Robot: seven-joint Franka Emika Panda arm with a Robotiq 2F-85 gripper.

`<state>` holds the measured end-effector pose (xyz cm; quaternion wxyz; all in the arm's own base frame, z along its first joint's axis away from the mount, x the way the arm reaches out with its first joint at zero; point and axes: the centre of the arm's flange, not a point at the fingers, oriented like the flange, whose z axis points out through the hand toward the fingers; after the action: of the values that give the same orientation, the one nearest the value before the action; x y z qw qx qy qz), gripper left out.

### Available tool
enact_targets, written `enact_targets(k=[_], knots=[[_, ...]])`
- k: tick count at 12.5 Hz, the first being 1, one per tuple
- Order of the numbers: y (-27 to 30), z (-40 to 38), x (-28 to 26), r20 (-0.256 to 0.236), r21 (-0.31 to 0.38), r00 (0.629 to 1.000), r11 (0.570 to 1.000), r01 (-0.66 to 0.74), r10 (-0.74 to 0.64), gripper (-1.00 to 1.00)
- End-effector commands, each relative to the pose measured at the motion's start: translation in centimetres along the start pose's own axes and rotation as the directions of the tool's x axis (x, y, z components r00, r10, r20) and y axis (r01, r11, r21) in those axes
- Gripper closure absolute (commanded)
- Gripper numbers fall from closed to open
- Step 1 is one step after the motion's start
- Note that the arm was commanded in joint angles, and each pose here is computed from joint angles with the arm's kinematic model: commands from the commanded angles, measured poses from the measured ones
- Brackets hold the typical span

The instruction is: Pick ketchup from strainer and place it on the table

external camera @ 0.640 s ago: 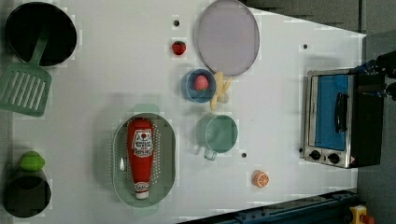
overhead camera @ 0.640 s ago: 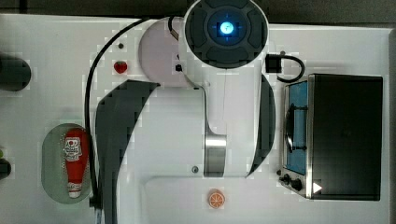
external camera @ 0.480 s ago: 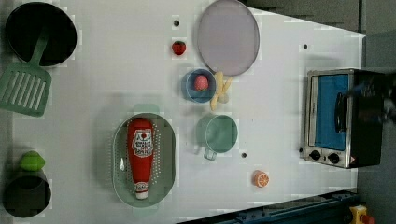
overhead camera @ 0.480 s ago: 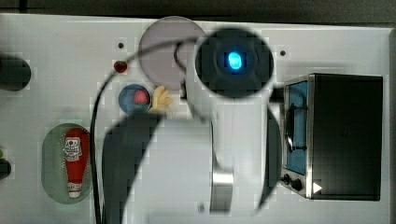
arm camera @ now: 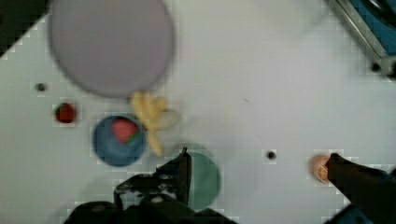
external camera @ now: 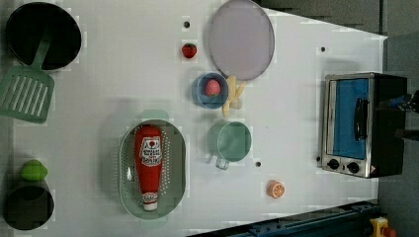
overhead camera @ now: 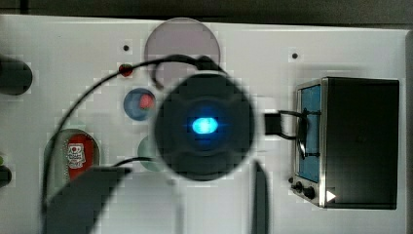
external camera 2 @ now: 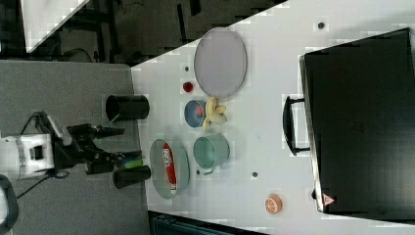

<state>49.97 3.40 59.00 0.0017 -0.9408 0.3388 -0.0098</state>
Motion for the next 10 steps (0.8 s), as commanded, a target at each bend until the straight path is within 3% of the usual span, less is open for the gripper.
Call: enact_targets(k=[1, 4, 10], knots=[[-9.2, 3.9, -8.4, 0.046, -0.034, 0.98, 0.981, 0.193, -0.191, -1.0], [-15.1, 6.2, -14.9, 0.031, -0.003, 0.936, 0.937, 0.35, -0.35, -1.0], [-21.5, 14.6, -24.8, 0.091, 0.038, 0.832, 0.837, 0.546, -0.547, -1.0]])
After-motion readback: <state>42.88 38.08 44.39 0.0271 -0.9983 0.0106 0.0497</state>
